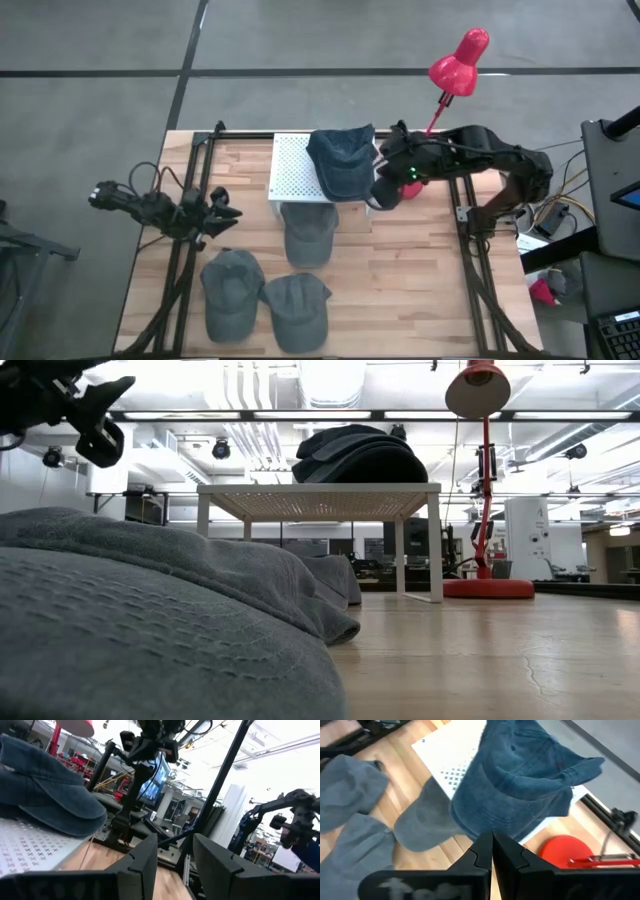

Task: Pick & Place hat
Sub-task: Put the bottom left gray cap on the shelf

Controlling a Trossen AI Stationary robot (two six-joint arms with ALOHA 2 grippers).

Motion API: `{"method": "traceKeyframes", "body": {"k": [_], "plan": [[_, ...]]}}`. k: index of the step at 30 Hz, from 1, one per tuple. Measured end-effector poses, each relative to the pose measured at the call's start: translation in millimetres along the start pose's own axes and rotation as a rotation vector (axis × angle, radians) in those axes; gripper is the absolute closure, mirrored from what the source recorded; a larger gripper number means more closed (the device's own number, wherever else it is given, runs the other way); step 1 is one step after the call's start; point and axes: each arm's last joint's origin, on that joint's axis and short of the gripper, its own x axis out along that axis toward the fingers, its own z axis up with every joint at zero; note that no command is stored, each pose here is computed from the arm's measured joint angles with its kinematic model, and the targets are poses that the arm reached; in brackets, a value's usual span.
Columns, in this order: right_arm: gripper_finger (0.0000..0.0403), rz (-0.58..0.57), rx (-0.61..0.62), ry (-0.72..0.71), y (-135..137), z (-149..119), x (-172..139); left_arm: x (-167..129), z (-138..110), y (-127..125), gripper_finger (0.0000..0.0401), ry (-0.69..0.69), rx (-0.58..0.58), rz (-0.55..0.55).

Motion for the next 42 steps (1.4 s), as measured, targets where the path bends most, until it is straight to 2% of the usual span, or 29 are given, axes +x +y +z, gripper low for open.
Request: {"method": "traceKeyframes", "body": {"k": [7, 17, 31, 37, 42], "plan": [[0.0394, 0.077, 0.000, -0.067, -6, -27, 12, 4, 10, -5, 0.0273, 0.007, 0.005, 0.003], [0.0394, 0.224, 0.073, -0.209, -36, -79, 30, 15, 27, -15, 0.0273, 0.084, 0.015, 0.034], [0.0394, 0.421, 0.146, -0.520, -88, -150, 38, 32, 64, -34, 0.0273, 0.433, -0.097, 0.222], [0.0394, 0.439, 0.110, -0.593, -103, -173, 44, 30, 87, -45, 0.0273, 0.623, -0.190, 0.292], [0.0394, 0.444, 0.119, -0.612, -112, -186, 46, 30, 103, -53, 0.0273, 0.725, -0.237, 0.315]]}}
